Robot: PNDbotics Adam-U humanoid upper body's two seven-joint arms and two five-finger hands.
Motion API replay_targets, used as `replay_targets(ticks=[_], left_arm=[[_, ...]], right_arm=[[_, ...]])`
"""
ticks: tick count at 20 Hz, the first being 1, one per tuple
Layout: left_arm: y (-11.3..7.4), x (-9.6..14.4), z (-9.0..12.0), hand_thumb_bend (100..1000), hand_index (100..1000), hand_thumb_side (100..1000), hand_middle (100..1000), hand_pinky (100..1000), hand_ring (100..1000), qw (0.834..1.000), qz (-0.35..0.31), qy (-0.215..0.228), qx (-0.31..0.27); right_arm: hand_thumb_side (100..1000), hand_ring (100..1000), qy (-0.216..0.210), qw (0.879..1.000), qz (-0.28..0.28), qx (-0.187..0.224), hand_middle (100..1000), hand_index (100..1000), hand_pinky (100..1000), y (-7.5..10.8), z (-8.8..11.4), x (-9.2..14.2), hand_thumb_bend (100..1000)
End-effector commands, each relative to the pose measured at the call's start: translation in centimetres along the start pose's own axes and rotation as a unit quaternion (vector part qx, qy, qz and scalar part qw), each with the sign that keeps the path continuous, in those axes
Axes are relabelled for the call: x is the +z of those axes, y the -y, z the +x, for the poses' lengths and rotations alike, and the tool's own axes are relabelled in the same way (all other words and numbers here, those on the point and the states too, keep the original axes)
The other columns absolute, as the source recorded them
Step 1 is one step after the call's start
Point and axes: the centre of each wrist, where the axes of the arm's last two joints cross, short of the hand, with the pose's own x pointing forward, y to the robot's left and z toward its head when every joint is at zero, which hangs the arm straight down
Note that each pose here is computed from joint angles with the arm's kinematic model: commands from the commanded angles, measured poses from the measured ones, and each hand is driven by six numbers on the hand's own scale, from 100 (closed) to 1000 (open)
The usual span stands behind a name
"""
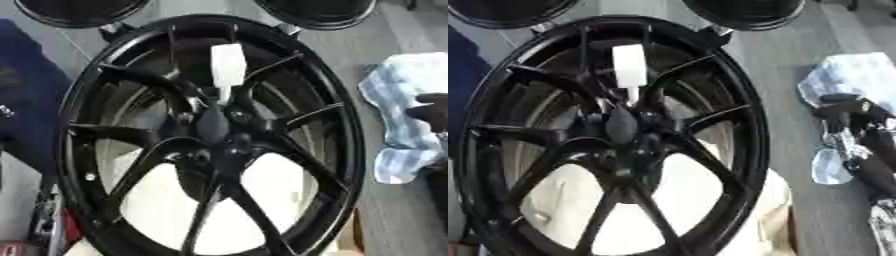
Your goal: Pull the pin out of the wheel hub.
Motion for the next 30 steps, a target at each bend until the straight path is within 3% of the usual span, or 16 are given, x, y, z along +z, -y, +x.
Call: replay_targets(ticks=[1, 8, 14, 22, 27, 29, 30], left_arm=[[0.4, -0.4, 0.4, 100, 817, 722, 678, 788, 917, 1.000, -0.015, 0.007, -0.003], [0.8, -0.5, 0.4, 100, 816, 723, 675, 788, 915, 1.000, -0.026, -0.001, -0.006], [0.8, -0.3, 0.3, 100, 816, 723, 676, 787, 915, 1.000, -0.029, -0.006, -0.007], [0.6, -0.1, 0.3, 100, 816, 717, 676, 787, 915, 0.999, -0.038, -0.009, -0.011], [0.6, 0.0, 0.3, 100, 816, 716, 680, 787, 915, 0.999, -0.039, -0.010, -0.011], [0.4, 0.1, 0.3, 100, 816, 722, 680, 787, 915, 0.999, -0.046, -0.014, -0.015], [0.4, 0.1, 0.3, 100, 816, 716, 680, 787, 915, 0.999, -0.047, -0.015, -0.017]], right_arm=[[386, 708, 0.008, 1.000, 0.006, 0.005, 721, 617, 804, 0.1, 0.5, -0.5, 176], [376, 718, 0.013, 1.000, 0.013, 0.005, 724, 619, 806, 0.2, 0.7, -0.8, 186], [334, 707, 0.071, 0.996, 0.036, 0.038, 718, 623, 798, 2.3, 2.1, -2.2, 211], [307, 720, 0.152, 0.975, 0.117, 0.110, 729, 641, 795, 5.6, 6.1, -5.7, 247], [311, 732, 0.155, 0.973, 0.131, 0.112, 735, 657, 794, 6.1, 6.9, -6.4, 271], [329, 739, 0.165, 0.965, 0.160, 0.124, 739, 666, 794, 5.7, 7.3, -7.1, 242], [318, 740, 0.167, 0.960, 0.178, 0.135, 739, 667, 794, 5.5, 7.7, -7.6, 285]])
